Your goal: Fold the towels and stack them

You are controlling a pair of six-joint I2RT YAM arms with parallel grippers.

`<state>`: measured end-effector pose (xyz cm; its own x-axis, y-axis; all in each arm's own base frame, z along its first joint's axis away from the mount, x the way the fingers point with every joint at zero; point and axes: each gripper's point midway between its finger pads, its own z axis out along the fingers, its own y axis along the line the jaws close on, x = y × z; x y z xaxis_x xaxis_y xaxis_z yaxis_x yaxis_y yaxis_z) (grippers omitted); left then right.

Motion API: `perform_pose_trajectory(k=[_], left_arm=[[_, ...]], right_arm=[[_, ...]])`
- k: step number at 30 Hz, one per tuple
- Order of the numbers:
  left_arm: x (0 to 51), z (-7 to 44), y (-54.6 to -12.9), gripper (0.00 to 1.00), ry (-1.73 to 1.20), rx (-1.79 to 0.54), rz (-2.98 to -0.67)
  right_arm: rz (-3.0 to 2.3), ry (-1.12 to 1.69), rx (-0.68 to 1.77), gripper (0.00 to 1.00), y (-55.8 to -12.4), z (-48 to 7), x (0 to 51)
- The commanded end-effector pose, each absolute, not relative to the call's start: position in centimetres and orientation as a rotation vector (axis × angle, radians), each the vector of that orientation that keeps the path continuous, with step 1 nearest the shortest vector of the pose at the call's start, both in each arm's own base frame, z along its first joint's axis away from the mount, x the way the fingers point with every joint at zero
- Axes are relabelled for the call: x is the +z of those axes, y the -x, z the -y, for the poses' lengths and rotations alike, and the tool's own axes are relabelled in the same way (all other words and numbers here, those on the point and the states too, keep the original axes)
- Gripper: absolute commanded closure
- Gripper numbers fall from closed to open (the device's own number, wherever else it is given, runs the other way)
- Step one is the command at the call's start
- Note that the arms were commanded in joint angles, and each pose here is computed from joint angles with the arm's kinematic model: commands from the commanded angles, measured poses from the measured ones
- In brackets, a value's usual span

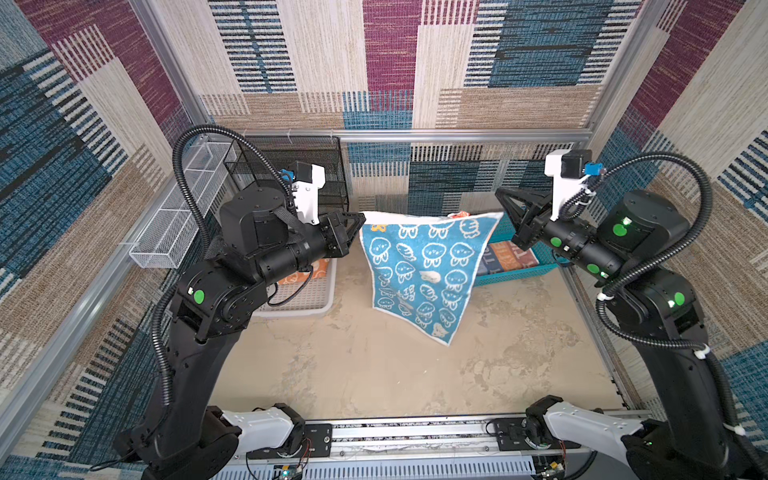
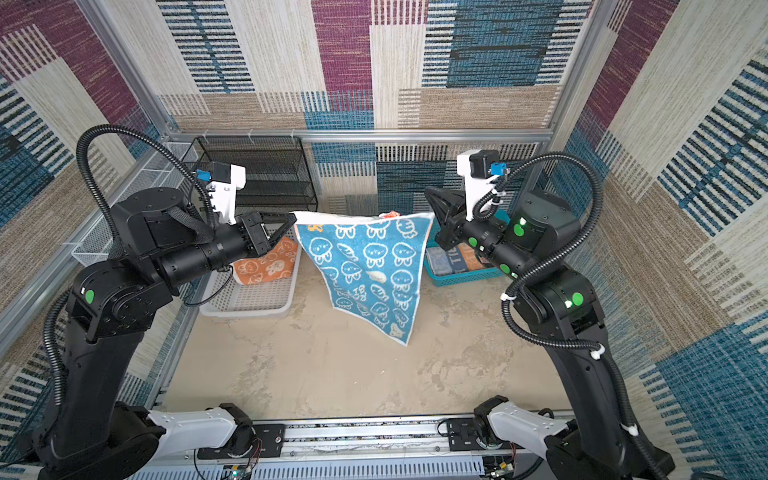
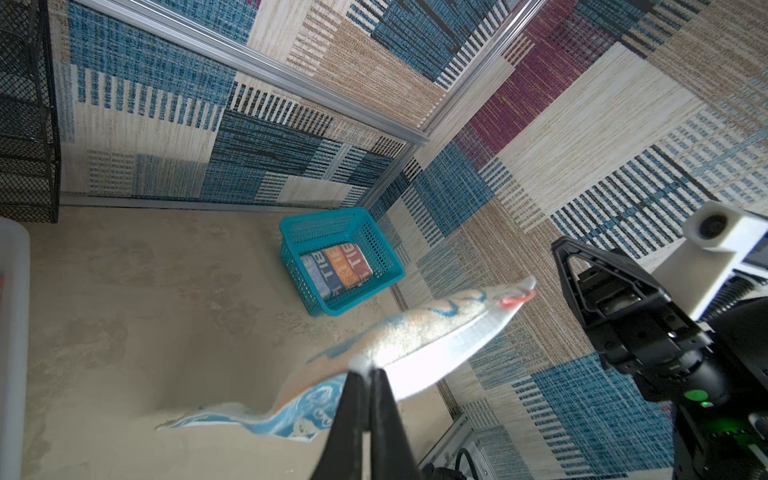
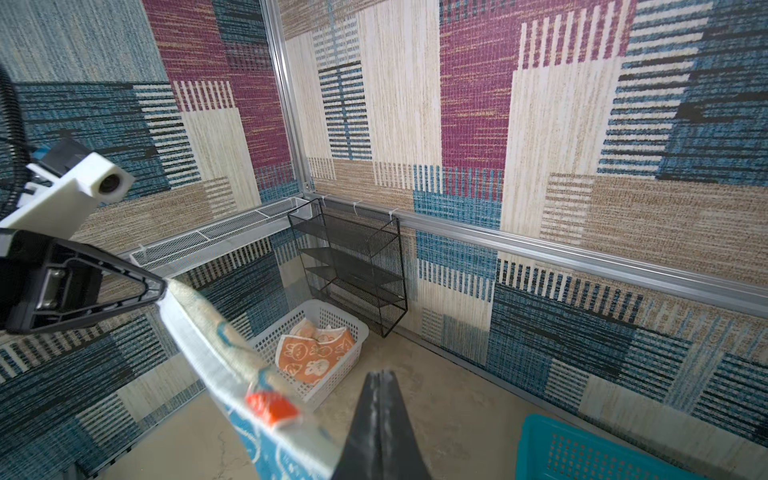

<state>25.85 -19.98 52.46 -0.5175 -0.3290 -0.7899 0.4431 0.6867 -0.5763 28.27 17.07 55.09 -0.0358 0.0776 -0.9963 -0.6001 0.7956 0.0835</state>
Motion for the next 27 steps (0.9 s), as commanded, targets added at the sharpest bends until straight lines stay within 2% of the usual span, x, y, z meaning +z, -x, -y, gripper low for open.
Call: perform_pose_trajectory(k=[1, 6, 9, 11, 16, 19, 23, 27], left_arm=[[52.4, 18.8, -29.5, 1.0, 0.001, -0.893, -1.87], [47.0, 19.3, -36.8, 1.0, 0.079, -0.951, -2.002], [44.1, 20.4, -39.1, 1.0, 0.062, -0.955, -2.077], [43.1, 20.7, -39.8, 1.0, 0.057, -0.951, -2.097], [39.6, 20.6, -40.5, 1.0, 0.059, -0.907, -2.168], [36.5, 19.7, -39.9, 1.0, 0.081, -0.894, -2.224], [32.8, 18.6, -38.7, 1.0, 0.104, -0.909, -2.273], [29.7, 17.1, -37.4, 1.0, 0.144, -0.875, -2.34]], right_arm=[[-1.606, 0.384, 0.492, 1.0, -32.3, -17.1, 53.0], [-1.736, 0.369, 0.509, 1.0, -38.9, -17.9, 47.8], [-1.788, 0.42, 0.569, 1.0, -40.7, -19.5, 44.0], [-1.799, 0.462, 0.643, 0.84, -41.0, -20.9, 41.4], [-1.951, 0.464, 0.78, 0.61, -42.5, -23.0, 31.9], [-2.016, 0.47, 0.846, 0.39, -42.6, -23.9, 26.8], [-2.035, 0.507, 0.908, 0.15, -42.3, -24.9, 22.9], [-2.059, 0.585, 0.945, 0.07, -41.4, -26.9, 19.5]])
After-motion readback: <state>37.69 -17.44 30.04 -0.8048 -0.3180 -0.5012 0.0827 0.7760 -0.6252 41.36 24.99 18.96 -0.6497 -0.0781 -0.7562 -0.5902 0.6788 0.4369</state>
